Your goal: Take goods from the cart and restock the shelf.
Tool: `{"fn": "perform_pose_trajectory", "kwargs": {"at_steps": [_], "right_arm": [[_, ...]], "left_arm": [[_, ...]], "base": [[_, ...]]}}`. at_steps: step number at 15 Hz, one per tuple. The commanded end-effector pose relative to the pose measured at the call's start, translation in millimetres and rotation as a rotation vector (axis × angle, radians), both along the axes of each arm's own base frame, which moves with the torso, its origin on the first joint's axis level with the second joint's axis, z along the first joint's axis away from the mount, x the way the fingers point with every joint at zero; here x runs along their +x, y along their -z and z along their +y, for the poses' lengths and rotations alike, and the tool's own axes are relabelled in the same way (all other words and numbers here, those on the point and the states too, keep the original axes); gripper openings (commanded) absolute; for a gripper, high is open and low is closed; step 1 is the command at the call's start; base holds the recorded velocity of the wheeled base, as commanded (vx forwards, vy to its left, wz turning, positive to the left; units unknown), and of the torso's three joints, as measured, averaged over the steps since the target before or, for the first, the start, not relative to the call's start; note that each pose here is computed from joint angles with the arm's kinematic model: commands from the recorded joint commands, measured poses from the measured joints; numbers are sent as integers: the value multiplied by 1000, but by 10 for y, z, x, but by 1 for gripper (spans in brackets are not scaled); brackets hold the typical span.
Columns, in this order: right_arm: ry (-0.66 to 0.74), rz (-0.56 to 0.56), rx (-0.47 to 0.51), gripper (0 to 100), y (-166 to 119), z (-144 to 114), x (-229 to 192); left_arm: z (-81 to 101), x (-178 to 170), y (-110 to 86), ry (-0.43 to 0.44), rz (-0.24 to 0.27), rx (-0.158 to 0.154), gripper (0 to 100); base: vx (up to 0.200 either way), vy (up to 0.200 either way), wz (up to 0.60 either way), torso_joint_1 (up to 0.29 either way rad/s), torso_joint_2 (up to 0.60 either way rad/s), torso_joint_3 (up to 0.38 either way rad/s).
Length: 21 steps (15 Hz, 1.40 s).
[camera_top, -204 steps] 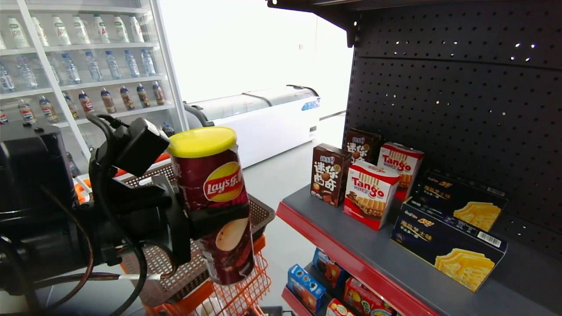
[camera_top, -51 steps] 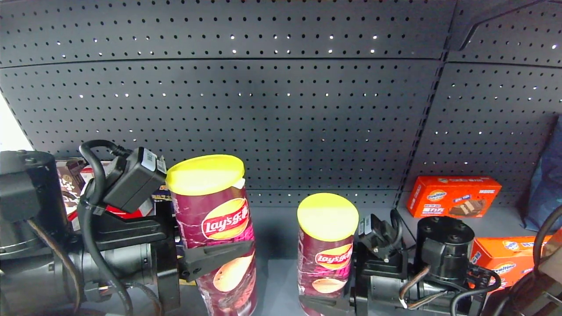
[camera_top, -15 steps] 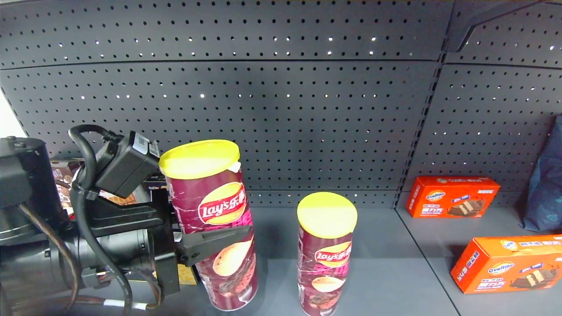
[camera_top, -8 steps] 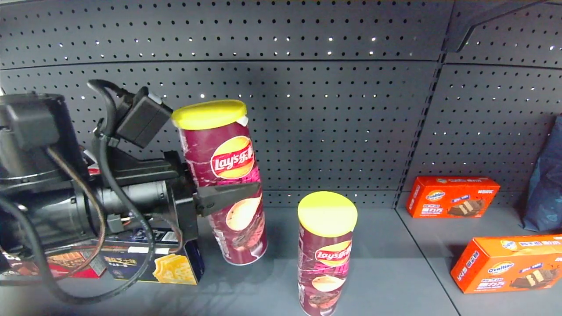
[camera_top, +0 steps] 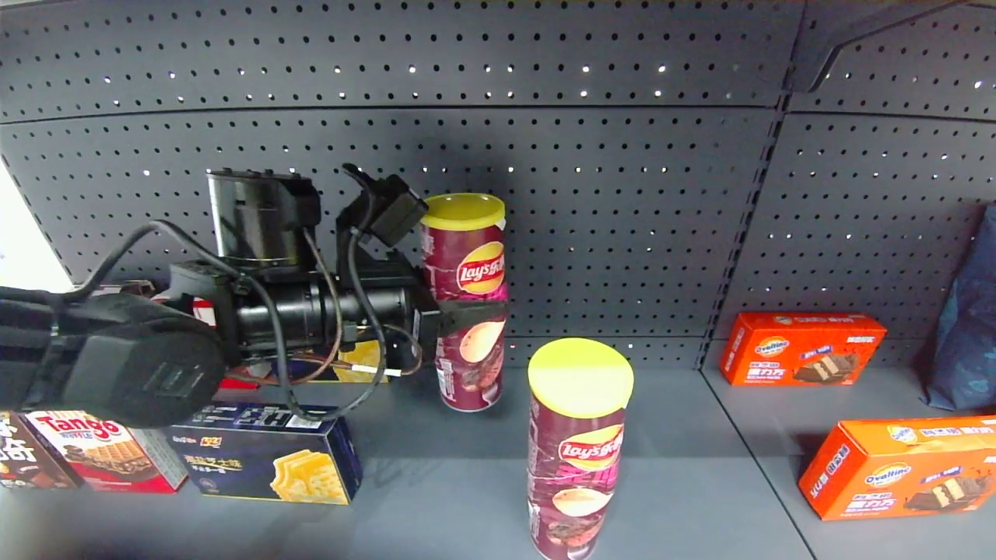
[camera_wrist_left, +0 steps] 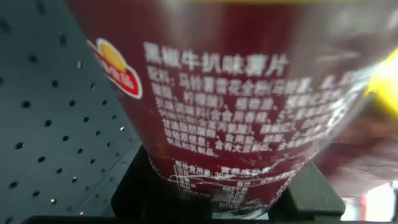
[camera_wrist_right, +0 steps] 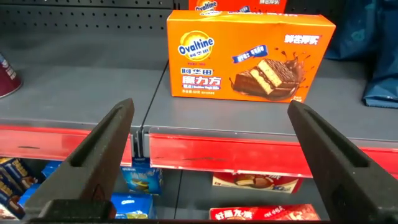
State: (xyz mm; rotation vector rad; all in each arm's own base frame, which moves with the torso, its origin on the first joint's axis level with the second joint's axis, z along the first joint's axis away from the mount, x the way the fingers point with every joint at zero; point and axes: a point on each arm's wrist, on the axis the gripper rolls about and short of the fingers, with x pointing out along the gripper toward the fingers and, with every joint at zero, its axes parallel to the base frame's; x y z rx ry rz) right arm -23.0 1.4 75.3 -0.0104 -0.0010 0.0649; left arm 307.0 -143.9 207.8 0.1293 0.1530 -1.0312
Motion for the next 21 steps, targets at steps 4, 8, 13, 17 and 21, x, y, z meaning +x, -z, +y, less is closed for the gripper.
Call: {"fn": "perform_pose_trajectory", "kwargs": {"at_steps": [4, 8, 13, 17, 21], "right_arm": [[-1, 2, 0, 100, -1, 0, 2], [-1, 2, 0, 100, -1, 0, 2], [-1, 2, 0, 100, -1, 0, 2], [-1, 2, 0, 100, -1, 0, 2], [-1, 2, 0, 100, -1, 0, 2]], "left_arm": [[-209, 471, 427, 10, 72, 37, 0], [-315, 516, 552, 31, 92, 45, 0], [-489, 552, 601, 62, 85, 33, 0], [-592, 573, 618, 67, 79, -20, 0], [-648, 612, 707, 73, 58, -27, 0]], "base": [[0, 0, 0, 0, 0, 0], [0, 0, 0, 0, 0, 0], [0, 0, 0, 0, 0, 0], [0, 0, 0, 0, 0, 0], [0, 0, 0, 0, 0, 0]]}}
